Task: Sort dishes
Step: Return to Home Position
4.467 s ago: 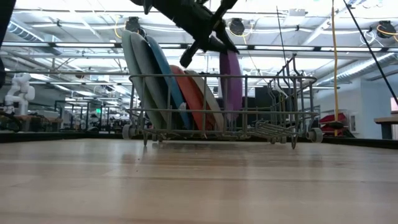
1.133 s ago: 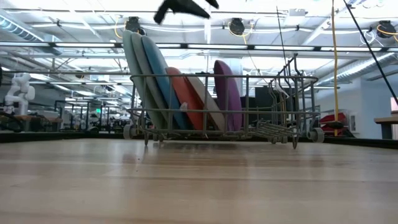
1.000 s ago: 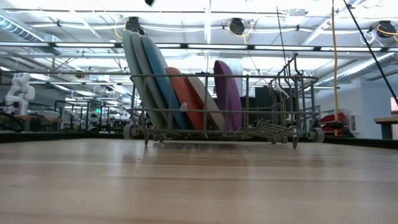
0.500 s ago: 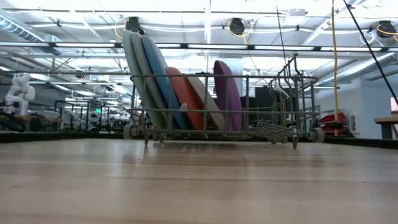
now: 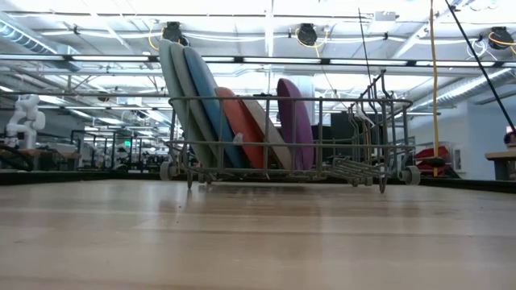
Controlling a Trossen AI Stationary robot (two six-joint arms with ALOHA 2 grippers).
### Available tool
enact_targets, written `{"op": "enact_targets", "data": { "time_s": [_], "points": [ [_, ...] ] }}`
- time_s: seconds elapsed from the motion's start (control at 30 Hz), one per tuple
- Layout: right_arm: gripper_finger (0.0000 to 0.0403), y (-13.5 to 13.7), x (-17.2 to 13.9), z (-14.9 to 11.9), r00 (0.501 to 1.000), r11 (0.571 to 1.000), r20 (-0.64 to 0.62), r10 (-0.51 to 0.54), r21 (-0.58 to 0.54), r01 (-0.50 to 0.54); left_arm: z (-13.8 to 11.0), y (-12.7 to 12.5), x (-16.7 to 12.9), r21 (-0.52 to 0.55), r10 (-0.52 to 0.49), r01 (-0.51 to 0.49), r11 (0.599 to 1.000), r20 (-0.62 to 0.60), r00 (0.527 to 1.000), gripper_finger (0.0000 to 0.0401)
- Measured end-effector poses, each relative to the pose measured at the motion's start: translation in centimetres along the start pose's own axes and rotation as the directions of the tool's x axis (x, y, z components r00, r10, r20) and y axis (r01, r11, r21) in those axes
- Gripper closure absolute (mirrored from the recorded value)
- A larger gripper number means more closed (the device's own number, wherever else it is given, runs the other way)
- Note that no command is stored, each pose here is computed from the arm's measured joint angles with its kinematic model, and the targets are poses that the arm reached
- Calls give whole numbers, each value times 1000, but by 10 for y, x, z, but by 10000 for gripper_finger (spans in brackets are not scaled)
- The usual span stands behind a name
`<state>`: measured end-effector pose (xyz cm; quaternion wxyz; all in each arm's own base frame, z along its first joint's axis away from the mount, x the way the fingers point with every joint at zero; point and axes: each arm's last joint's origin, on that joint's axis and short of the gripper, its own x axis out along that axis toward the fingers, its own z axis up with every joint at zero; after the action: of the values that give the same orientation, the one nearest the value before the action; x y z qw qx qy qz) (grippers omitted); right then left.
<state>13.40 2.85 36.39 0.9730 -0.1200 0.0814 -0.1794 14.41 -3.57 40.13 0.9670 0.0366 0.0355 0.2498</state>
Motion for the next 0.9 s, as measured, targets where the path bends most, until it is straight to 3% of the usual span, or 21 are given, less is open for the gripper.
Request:
{"op": "enact_targets", "data": {
  "time_s": [0.17,0.3,0.47,0.67,0.9],
  "points": [
    [403,-2,-15,-33,985,991,104,135,-3,-135,-40,-2,0,-14,-76,77,997,80,994,399],
    [403,1,-17,-57,974,985,155,164,30,-170,-78,-7,3,-13,-121,123,992,108,987,400],
    [403,10,-14,-86,977,981,118,175,57,-183,-114,-10,7,-45,-127,135,990,145,981,400],
    [403,20,-9,-108,964,970,161,213,86,-229,-140,-12,8,-71,-135,147,987,148,980,401],
    [403,30,-4,-146,953,970,240,186,108,-217,-168,-12,6,-94,-178,189,977,115,977,401]
  ]
}}
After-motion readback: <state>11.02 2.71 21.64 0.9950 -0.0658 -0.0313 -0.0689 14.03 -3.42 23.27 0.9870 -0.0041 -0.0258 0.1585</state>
